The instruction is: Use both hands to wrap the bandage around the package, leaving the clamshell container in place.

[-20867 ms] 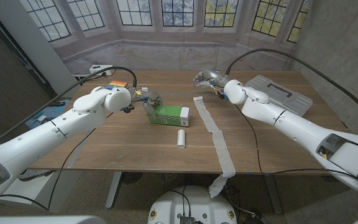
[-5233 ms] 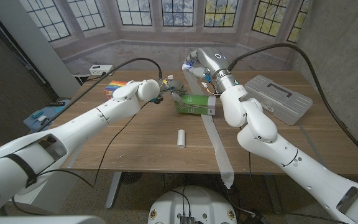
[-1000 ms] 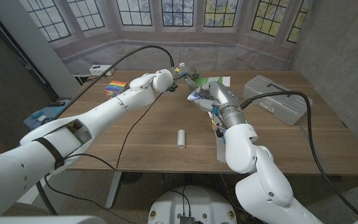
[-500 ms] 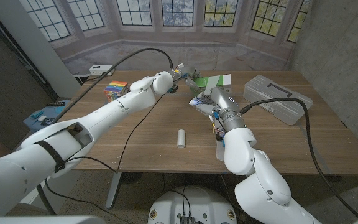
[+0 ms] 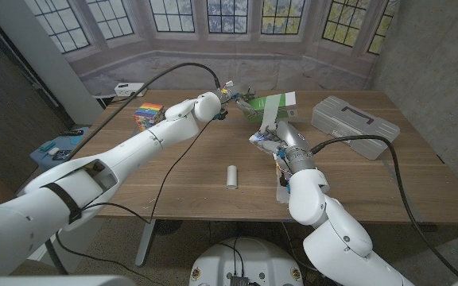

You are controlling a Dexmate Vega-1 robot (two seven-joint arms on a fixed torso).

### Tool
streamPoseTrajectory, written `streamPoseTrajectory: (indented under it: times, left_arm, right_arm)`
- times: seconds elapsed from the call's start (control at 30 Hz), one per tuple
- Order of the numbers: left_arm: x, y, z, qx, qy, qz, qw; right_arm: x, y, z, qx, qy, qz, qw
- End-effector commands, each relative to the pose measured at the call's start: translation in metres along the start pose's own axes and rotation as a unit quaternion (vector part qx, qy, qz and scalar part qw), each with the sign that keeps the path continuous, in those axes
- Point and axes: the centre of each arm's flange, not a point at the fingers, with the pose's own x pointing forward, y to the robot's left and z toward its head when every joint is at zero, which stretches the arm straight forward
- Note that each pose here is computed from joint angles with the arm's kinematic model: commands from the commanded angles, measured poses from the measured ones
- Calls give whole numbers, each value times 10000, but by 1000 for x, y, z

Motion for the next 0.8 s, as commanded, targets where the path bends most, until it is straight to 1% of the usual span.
streamPoseTrajectory:
  times: [0.03, 0.23, 0.57, 0.8]
  left_arm:
    - [-4, 3, 3, -16, -42, 76, 10000]
    - [-6, 6, 3, -78, -67, 100, 9999]
    - [-8, 8, 5, -190, -134, 147, 9996]
    - [-10, 10, 7, -297, -184, 183, 9992]
  right_arm:
    - [-2, 0, -19, 192, 324, 14, 9993]
    - [-3, 0, -28, 162, 480, 36, 9987]
    - [-3, 6, -46, 131, 794, 171, 9966]
    - [-3, 8, -57, 111, 938, 206, 9953]
